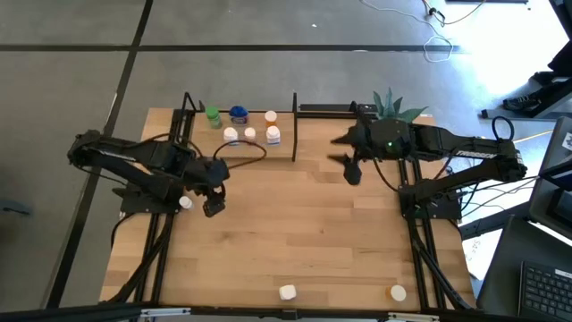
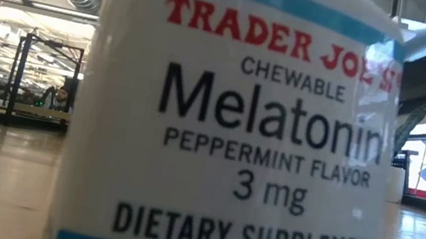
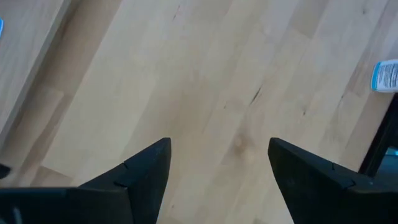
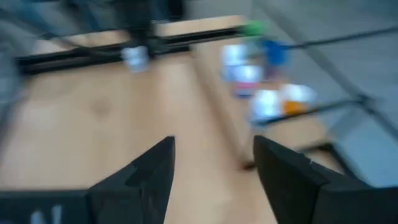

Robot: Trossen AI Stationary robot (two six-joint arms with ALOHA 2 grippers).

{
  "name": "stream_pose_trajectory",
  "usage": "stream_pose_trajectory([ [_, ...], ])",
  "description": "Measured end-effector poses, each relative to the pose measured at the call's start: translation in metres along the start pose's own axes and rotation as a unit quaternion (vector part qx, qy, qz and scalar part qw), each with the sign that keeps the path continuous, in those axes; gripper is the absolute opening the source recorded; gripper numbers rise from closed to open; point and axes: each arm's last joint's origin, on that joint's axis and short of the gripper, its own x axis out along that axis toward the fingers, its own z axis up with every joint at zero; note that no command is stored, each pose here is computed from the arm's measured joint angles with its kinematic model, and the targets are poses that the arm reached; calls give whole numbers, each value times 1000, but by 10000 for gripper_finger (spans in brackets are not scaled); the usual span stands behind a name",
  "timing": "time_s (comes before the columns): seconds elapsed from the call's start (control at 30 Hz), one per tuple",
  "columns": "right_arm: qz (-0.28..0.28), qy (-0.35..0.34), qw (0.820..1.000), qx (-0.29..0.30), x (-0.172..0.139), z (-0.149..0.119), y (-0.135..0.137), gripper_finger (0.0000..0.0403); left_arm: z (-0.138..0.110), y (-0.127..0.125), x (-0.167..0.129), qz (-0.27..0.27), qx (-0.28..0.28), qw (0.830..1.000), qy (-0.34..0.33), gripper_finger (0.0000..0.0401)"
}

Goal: Pick and place medicine bottles onto shelf by color
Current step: Put the orange pill bottle on the shelf

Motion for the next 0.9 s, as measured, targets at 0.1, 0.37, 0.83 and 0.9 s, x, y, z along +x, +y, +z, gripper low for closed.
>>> stream_pose_trajectory([
  [0.1, 131, 16, 991, -24, -1, -2, 10, 218, -4, -5, -1, 6, 10, 1000, -8, 263],
  [0.37, 316, 66, 946, -36, 4, -10, 47, 218, -14, -12, -3, 17, 45, 999, -2, 263],
  [0.83, 320, 268, 908, 42, 61, -53, 109, 218, -28, -21, -6, 10, 139, 990, 11, 263],
  [0.9, 307, 332, 888, 89, 59, -62, 112, 218, -28, -22, -6, 10, 140, 990, 11, 263],
])
